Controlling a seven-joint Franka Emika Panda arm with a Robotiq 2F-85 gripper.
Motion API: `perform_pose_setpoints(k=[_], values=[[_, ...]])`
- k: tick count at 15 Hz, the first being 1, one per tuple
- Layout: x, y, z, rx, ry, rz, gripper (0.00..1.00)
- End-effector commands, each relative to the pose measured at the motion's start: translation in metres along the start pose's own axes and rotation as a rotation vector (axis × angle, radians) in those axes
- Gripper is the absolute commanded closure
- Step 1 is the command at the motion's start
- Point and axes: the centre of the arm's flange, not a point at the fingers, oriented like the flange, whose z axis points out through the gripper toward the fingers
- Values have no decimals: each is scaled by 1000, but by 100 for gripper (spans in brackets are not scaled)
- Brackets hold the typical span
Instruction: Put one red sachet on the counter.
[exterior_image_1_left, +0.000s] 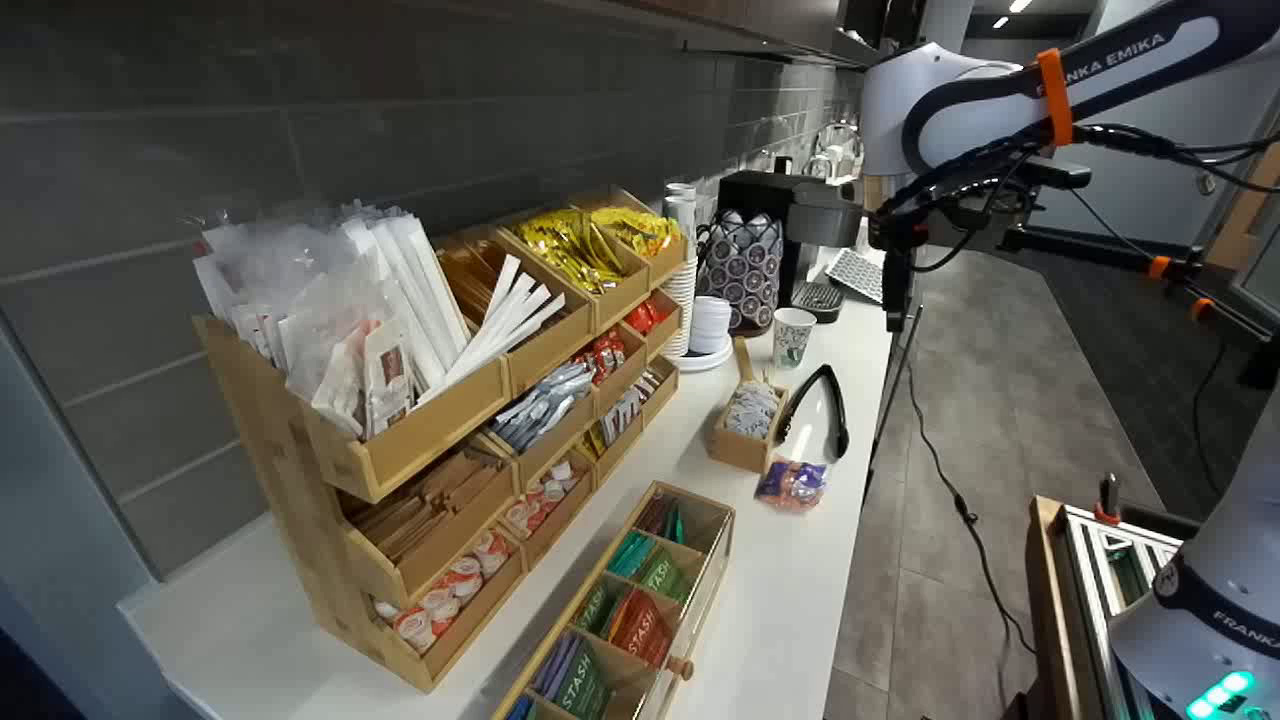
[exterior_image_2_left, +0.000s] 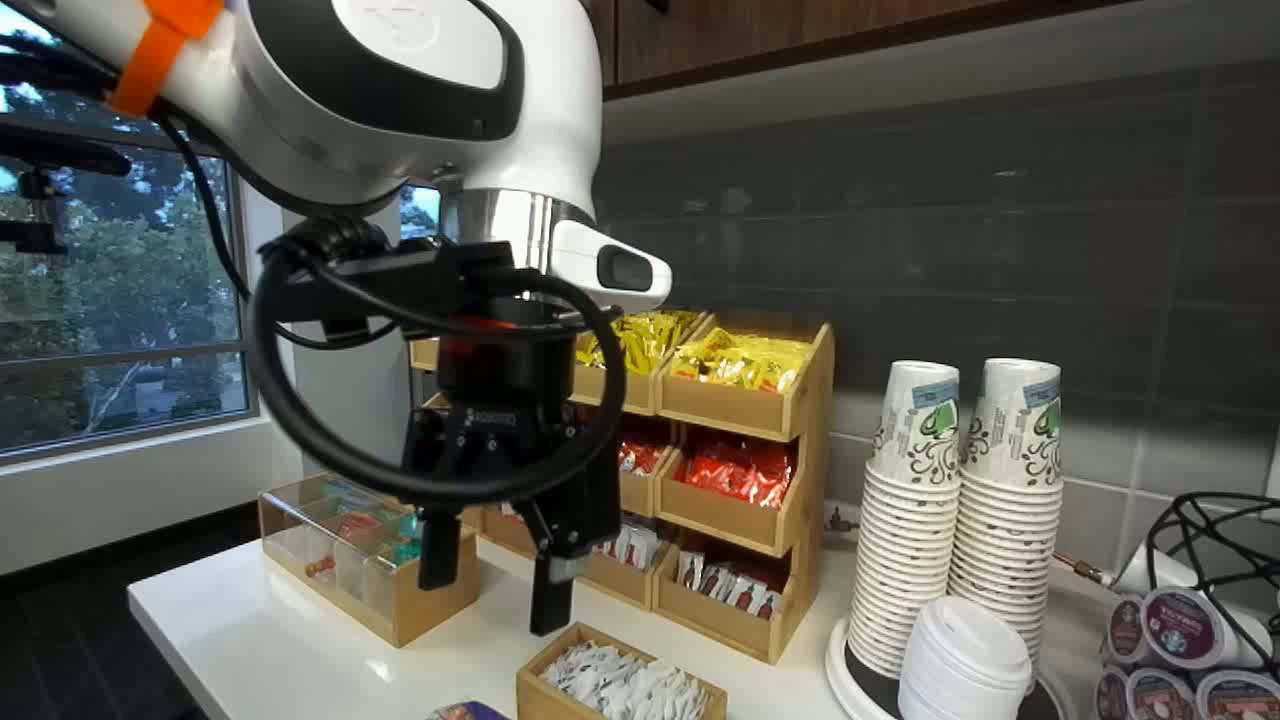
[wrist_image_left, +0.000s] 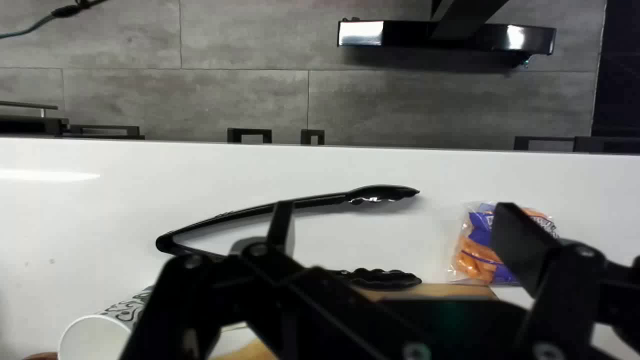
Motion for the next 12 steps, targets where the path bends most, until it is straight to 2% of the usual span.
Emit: perform_pose_setpoints(k=[1,7,9,12], values=[[0,0,0,0,0,0,0],[0,0,0,0,0,0,0],[17,2,2,13,146,82,0],[48,8,7,82,295,157,0]])
